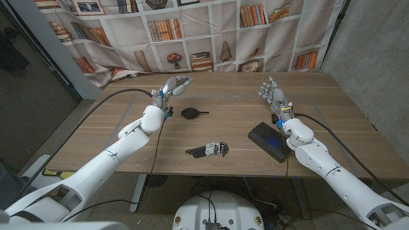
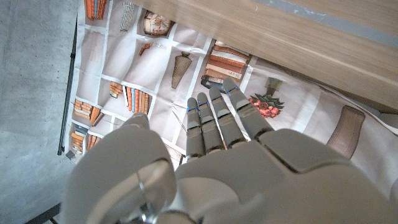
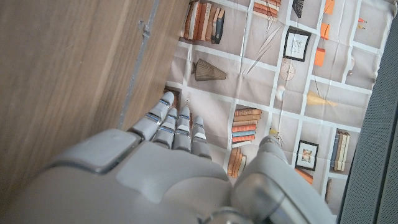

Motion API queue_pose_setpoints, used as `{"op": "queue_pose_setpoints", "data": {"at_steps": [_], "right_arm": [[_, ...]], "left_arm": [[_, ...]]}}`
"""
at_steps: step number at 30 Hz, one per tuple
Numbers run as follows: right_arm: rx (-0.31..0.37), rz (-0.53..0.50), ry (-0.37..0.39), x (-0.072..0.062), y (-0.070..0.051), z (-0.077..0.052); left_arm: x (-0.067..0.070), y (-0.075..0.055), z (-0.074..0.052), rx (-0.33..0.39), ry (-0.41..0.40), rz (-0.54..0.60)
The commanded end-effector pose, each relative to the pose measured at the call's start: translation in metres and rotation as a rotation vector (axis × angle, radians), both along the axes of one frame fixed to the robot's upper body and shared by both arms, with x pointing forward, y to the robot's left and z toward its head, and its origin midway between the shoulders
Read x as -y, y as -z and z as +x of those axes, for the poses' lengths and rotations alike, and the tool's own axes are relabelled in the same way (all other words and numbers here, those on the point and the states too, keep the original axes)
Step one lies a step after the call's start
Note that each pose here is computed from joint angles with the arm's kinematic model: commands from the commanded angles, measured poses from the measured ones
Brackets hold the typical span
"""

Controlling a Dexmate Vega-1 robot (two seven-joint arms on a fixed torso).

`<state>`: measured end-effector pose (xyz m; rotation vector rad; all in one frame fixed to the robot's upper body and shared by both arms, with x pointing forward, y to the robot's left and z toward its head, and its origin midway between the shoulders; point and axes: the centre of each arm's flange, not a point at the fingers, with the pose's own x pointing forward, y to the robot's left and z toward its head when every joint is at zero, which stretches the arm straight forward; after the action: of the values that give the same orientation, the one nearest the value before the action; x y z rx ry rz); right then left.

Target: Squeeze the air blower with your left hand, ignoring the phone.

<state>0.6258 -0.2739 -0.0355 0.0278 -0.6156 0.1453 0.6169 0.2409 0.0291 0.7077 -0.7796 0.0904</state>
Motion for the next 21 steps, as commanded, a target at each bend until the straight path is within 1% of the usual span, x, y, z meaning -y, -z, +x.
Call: {"op": "queue_pose_setpoints", "data": {"at_steps": [1,5,6,7,8,9,12,13,14,18,21], "right_arm": [[0.060,-0.020,0.021,0.001,-0.008,-0.006],[0.072,-0.041,0.024,0.000,-0.012,-0.007],[0.079,-0.060,0.027,-0.001,-0.015,-0.008],[0.079,-0.066,0.030,-0.001,-0.016,-0.009],[0.079,-0.067,0.031,-0.001,-0.016,-0.009],[0.086,-0.085,0.035,0.000,-0.020,-0.010],[0.091,-0.098,0.041,0.001,-0.023,-0.012],[0.091,-0.098,0.041,0.001,-0.023,-0.012],[0.089,-0.103,0.048,0.002,-0.024,-0.014],[0.076,-0.096,0.051,0.004,-0.021,-0.016],[0.069,-0.090,0.044,0.004,-0.018,-0.015]], "left_arm": [[-0.023,-0.001,0.002,0.019,0.158,-0.209],[-0.027,-0.001,0.004,0.011,0.229,-0.276],[-0.029,-0.002,0.006,0.001,0.263,-0.296],[-0.030,-0.002,0.006,-0.007,0.282,-0.301],[-0.030,-0.002,0.006,-0.007,0.284,-0.301],[-0.032,-0.003,0.008,-0.020,0.310,-0.310],[-0.033,-0.003,0.010,-0.034,0.349,-0.330],[-0.033,-0.003,0.010,-0.034,0.351,-0.330],[-0.033,-0.003,0.013,-0.043,0.380,-0.356],[-0.033,-0.002,0.017,-0.062,0.449,-0.404],[-0.033,-0.003,0.016,-0.058,0.456,-0.422]]}}
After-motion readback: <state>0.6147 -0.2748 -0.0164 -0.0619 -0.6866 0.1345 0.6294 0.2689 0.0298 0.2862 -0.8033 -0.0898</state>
